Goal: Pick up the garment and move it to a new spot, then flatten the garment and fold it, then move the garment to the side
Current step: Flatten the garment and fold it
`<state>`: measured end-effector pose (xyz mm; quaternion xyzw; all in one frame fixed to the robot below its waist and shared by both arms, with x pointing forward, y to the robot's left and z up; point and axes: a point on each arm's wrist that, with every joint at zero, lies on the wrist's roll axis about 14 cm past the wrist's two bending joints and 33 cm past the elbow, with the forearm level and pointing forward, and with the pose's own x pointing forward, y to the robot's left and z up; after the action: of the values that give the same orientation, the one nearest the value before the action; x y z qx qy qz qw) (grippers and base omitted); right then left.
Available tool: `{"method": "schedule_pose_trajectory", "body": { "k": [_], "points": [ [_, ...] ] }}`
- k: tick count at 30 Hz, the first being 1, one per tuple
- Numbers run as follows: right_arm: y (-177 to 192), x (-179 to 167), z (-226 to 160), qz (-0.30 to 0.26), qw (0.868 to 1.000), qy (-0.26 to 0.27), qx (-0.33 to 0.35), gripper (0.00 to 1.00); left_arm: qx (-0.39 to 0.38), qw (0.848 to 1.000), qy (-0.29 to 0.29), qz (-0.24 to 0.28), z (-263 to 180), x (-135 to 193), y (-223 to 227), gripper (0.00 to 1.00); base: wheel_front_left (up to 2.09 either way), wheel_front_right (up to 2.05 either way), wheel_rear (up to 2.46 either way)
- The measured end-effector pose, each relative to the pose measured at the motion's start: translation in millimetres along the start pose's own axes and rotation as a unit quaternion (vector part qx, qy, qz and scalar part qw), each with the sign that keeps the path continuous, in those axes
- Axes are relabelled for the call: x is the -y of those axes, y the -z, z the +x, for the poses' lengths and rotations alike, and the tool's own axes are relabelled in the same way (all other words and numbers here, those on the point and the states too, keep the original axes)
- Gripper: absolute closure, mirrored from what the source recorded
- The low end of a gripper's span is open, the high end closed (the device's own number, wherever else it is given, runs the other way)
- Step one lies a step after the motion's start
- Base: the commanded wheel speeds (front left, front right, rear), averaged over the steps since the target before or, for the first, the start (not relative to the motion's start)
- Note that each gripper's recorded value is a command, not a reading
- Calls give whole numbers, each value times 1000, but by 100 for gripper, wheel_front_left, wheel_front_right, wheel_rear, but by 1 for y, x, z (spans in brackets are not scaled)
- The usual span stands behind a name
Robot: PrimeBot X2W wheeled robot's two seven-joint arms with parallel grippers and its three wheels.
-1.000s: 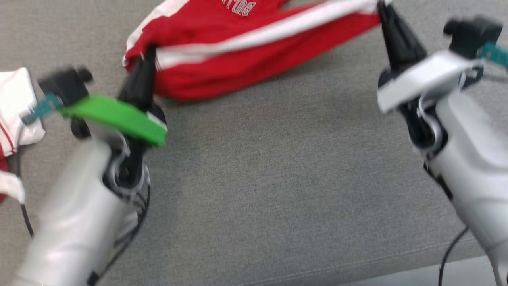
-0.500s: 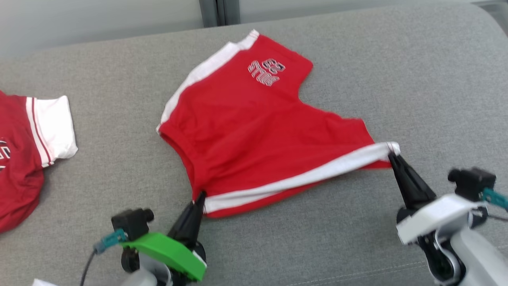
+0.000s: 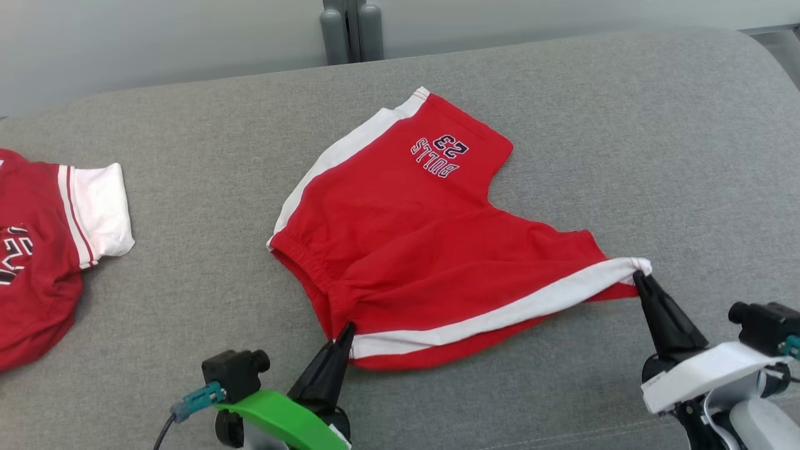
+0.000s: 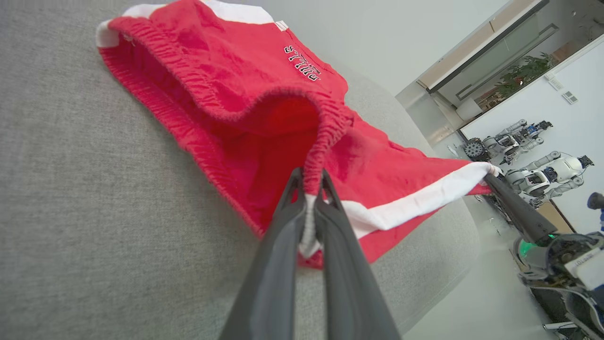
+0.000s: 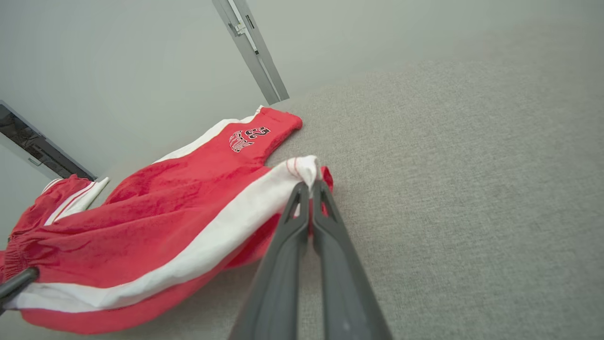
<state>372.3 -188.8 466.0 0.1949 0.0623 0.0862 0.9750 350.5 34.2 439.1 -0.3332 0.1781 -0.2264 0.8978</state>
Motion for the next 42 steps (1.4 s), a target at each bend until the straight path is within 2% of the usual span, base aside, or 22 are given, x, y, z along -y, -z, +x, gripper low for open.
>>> {"method": "schedule_pose_trajectory", "body": {
  "k": [6, 15, 20, 26, 33, 38, 39, 40, 41, 42],
  "points": [
    [-42, -10, 42, -40, 998, -31, 40, 100, 27, 999, 36, -11, 15, 24, -22, 100, 0, 0, 0],
    [-77, -35, 126, -77, 993, -73, 54, 100, 64, 995, 55, -45, 42, 31, -57, 100, 0, 0, 0],
    [-73, -51, 174, -89, 991, -89, 36, 100, 83, 994, 42, -56, 59, 18, -75, 100, 0, 0, 0],
    [-60, -64, 228, -67, 994, -86, 15, 100, 108, 991, -8, -73, 71, -21, -89, 100, 0, 0, 0],
    [-36, -77, 272, -65, 994, -85, -12, 100, 119, 989, -51, -73, 79, -54, -95, 100, 0, 0, 0],
    [-14, -76, 292, -77, 993, -79, -38, 100, 120, 988, -59, -72, 86, -62, -98, 100, 0, 0, 0],
    [-9, -75, 295, -78, 993, -78, -43, 100, 118, 988, -63, -71, 86, -65, -96, 77, 0, 0, 0],
    [-4, -76, 297, -80, 993, -79, -47, 100, 116, 989, -67, -69, 86, -68, -95, 49, 0, 0, 0],
    [-1, -80, 299, -81, 992, -83, -48, 64, 115, 989, -69, -67, 86, -70, -95, 0, 0, 0, 0],
    [2, -85, 301, -81, 992, -89, -48, 2, 115, 989, -73, -63, 86, -72, -95, 0, 0, 0, 0]
  ]
}}
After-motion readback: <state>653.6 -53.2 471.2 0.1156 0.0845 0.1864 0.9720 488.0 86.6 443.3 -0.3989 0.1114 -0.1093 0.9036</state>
